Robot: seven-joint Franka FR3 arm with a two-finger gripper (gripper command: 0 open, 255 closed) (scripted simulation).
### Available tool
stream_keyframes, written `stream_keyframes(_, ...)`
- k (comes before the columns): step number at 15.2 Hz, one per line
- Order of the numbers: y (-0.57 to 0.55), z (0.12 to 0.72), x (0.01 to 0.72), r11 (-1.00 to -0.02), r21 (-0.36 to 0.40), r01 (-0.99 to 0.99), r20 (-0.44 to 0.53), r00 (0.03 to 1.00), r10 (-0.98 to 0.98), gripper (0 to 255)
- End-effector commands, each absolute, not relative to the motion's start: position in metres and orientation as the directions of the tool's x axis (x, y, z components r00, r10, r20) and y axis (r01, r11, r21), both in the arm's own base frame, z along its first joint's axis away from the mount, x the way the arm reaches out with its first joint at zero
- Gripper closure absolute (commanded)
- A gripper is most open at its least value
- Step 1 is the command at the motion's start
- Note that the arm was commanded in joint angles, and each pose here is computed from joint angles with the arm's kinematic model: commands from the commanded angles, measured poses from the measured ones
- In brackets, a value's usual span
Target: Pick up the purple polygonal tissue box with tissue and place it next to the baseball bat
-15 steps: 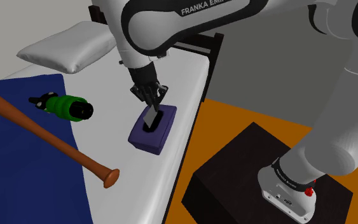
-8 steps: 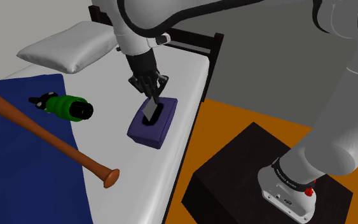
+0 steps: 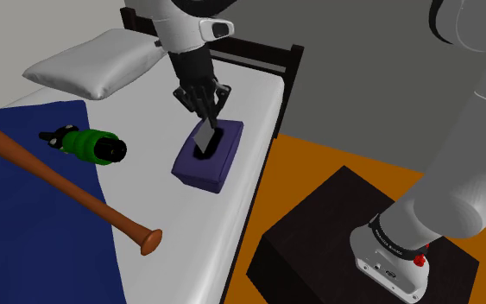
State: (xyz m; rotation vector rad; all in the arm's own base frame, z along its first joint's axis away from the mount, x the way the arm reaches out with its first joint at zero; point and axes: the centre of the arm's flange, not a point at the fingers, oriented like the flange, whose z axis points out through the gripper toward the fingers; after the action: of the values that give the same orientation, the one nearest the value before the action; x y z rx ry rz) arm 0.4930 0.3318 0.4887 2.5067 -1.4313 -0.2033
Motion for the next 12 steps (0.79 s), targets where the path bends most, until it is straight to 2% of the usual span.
stream_keyframes(1,0.333,0.501,0.494,-0.488,0.280,-0.827,0.002,0.509,-0.861,255)
stream_keyframes(12,0.333,0.559,0.494,-0.488,0.280,-0.827,0.002,0.509,-0.861,255)
